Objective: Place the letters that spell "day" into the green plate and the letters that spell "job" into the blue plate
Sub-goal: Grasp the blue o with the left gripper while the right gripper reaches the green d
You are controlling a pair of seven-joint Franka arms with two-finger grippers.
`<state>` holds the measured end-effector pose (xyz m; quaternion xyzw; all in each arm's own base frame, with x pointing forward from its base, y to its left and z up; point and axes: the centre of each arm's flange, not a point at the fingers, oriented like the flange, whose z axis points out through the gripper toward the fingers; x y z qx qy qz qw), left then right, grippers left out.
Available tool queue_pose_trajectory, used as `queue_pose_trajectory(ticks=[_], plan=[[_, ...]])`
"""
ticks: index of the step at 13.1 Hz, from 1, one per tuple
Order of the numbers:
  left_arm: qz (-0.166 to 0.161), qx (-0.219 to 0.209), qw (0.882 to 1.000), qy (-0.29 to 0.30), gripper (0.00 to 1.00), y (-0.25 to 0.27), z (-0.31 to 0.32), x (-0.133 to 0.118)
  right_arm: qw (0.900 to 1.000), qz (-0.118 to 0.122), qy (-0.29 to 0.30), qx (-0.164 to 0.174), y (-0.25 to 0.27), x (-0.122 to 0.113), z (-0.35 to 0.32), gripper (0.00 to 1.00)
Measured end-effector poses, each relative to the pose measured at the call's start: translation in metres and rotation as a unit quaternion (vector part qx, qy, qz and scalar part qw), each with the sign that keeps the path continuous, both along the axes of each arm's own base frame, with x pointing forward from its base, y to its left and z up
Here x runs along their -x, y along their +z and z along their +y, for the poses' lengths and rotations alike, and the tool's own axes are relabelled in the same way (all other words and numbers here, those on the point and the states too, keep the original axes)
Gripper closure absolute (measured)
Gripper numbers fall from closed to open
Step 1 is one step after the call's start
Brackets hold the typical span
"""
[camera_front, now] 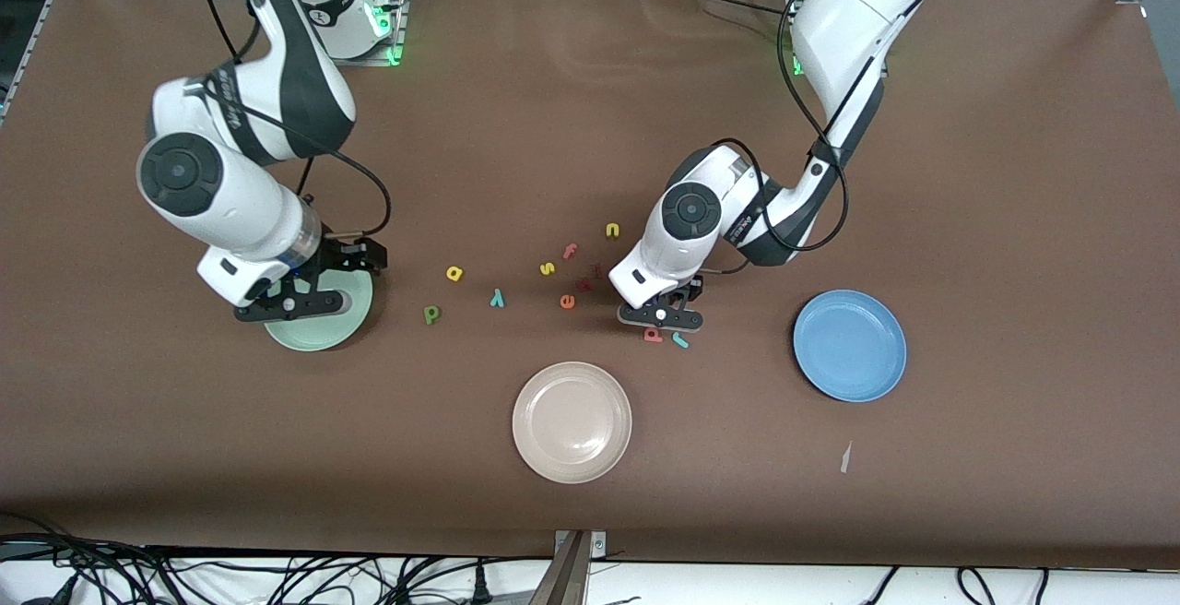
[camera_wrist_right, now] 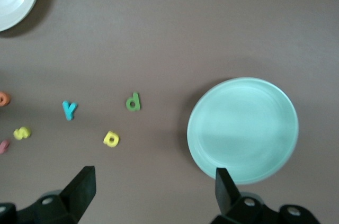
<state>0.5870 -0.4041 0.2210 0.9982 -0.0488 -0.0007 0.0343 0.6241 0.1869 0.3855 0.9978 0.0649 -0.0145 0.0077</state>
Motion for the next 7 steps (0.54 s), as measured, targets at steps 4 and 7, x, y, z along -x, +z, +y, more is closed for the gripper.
queue_pose_trajectory(ticks=[4,7], plan=[[0.015,-0.009,1.0,-0.002,0.39,-0.02,0.003,0.007,0.999,-0.016,0.029,-0.012,-0.072,0.022,0.014,0.0],[0.023,-0.014,1.0,-0.003,0.39,-0.032,0.004,0.009,0.998,-0.016,0.06,-0.014,-0.105,0.026,0.016,0.0]])
